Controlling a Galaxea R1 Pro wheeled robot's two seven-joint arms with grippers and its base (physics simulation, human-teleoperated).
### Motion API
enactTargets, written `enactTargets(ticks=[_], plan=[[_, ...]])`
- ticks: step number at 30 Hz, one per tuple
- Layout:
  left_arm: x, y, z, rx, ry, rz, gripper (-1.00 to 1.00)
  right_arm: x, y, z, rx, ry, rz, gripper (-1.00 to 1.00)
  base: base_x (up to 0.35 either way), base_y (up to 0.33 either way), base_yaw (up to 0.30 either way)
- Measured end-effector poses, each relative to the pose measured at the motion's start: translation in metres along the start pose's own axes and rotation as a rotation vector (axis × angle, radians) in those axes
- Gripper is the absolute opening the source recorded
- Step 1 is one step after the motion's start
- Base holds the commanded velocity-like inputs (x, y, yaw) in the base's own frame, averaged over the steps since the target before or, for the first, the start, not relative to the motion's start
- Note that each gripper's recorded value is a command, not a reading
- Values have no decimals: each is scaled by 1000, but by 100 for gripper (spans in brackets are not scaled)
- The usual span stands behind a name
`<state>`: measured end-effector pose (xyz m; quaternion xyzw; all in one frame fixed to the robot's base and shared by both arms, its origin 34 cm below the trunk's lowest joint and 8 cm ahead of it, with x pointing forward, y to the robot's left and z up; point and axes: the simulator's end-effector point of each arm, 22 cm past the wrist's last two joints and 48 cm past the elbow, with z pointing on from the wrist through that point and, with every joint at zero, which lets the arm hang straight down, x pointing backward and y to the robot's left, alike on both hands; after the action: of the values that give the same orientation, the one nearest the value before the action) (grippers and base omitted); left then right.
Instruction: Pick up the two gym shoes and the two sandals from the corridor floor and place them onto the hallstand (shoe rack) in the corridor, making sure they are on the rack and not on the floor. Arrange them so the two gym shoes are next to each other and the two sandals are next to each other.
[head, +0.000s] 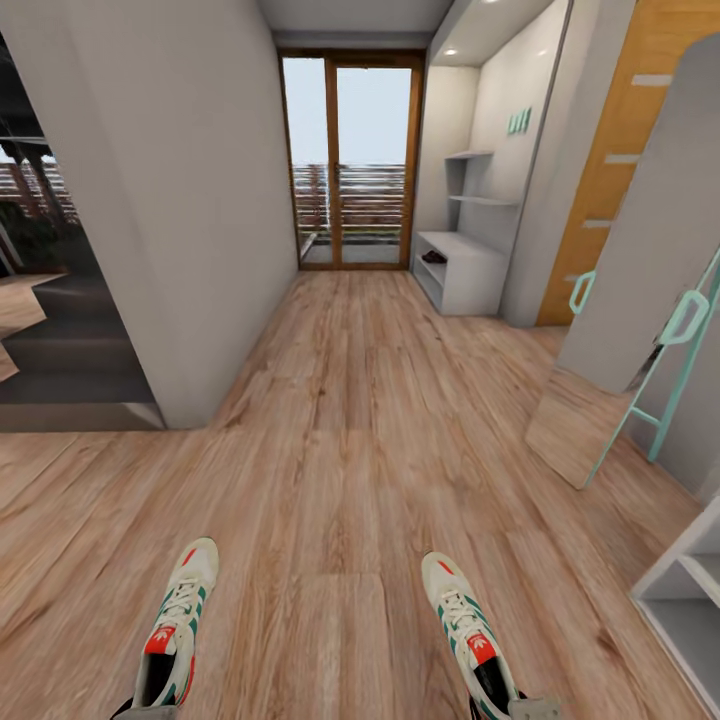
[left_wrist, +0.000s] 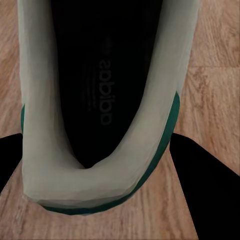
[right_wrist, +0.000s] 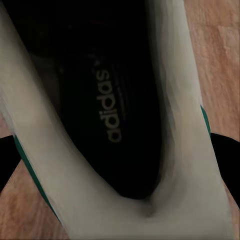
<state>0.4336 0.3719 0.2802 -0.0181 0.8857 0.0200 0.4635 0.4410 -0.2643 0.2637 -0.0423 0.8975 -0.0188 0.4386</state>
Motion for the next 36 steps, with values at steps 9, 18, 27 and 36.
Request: enactTargets(ticks=[9, 18, 27, 36], plan=[[0, 0, 0, 0, -1, 0, -100, 0, 0, 0, 1, 0, 1, -100, 337, 0, 0], [0, 0, 0, 0, -1, 0, -100, 0, 0, 0, 0, 0, 0, -100, 337, 0, 0], [0, 0, 0, 0, 0, 0, -100, 1, 0, 0, 0, 2, 1, -100, 337, 0, 0], [0, 0, 0, 0, -1, 0, -100, 1, 0, 0, 0, 2, 0, -100, 337, 0, 0]])
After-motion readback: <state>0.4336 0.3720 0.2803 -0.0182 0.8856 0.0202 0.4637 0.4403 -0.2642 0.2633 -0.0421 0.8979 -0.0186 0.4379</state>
